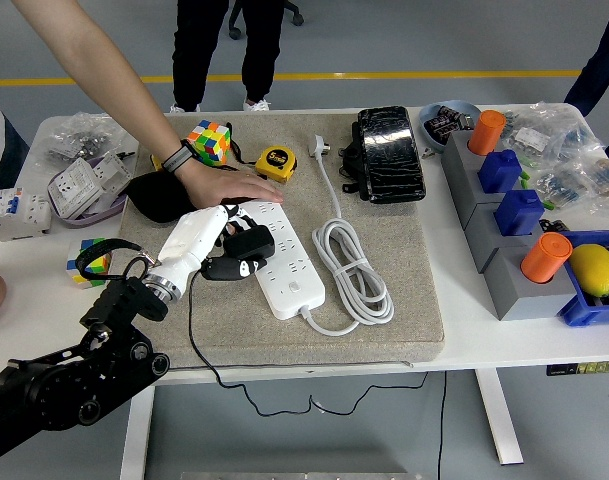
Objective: Put the plug near the board,insert it into the board,press the button,pull the plug out
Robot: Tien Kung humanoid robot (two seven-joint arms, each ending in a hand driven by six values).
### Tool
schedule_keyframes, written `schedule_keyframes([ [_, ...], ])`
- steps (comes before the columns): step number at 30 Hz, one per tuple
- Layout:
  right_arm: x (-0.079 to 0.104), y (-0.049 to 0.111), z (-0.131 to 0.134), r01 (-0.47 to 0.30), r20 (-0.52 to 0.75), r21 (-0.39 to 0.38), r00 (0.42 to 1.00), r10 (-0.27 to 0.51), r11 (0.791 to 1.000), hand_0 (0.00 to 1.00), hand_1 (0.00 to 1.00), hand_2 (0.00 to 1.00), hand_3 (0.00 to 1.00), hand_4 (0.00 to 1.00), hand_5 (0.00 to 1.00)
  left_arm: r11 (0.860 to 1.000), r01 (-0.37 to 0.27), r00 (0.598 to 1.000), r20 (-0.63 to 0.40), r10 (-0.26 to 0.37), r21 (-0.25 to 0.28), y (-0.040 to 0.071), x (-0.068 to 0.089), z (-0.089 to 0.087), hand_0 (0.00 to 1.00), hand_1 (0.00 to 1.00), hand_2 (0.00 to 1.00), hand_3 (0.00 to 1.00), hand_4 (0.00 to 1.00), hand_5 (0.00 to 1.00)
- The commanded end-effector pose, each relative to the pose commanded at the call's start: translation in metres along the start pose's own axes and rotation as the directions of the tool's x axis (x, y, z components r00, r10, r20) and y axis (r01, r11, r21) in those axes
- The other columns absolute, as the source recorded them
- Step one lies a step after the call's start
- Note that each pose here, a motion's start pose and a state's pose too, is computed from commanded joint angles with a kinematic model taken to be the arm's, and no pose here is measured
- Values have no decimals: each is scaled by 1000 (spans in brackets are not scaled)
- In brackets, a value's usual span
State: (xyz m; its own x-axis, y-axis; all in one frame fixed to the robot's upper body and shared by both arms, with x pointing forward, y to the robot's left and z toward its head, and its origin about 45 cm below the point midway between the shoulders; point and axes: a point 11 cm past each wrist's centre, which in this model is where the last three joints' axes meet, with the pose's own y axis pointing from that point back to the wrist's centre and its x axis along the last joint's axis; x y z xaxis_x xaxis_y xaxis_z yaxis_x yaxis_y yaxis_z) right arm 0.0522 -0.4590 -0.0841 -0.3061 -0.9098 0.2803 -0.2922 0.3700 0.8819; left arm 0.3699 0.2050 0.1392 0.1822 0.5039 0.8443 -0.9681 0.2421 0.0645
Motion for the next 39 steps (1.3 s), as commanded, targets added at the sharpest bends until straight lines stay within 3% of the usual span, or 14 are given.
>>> schedule_keyframes([
  [7,0,0,0,0,1,0,1000,0,1000,567,634,599,535,908,458,998,-61,998,-29,60,-23,3,9,-1,275,353,392,506,760,51],
  [12,0,0,1,1,0,-2,1000,-1,1000,567,634,600,535,908,457,997,-77,997,-21,78,16,9,15,-18,273,346,386,504,757,54],
  [20,-1,0,1,1,0,-2,1000,-1,1000,568,634,599,536,908,457,995,-65,998,11,64,80,19,12,-47,300,374,408,518,760,56],
  [31,-2,0,-1,4,-2,2,1000,-4,1000,568,634,598,536,908,458,990,-48,999,-19,51,130,21,9,-61,324,414,471,539,769,71],
  [32,-2,0,-1,3,-2,1,1000,-3,1000,568,634,599,536,908,458,990,-45,999,-21,48,134,21,9,-61,460,521,547,574,780,80],
  [37,-1,0,0,3,-4,-1,1000,-3,1000,568,634,599,536,908,458,989,-33,999,-22,37,145,22,8,-64,460,521,547,574,780,80],
  [39,-2,0,0,4,-3,-1,1000,-4,1000,568,634,598,536,908,458,989,-33,999,-19,36,143,22,8,-63,515,574,573,593,820,106],
])
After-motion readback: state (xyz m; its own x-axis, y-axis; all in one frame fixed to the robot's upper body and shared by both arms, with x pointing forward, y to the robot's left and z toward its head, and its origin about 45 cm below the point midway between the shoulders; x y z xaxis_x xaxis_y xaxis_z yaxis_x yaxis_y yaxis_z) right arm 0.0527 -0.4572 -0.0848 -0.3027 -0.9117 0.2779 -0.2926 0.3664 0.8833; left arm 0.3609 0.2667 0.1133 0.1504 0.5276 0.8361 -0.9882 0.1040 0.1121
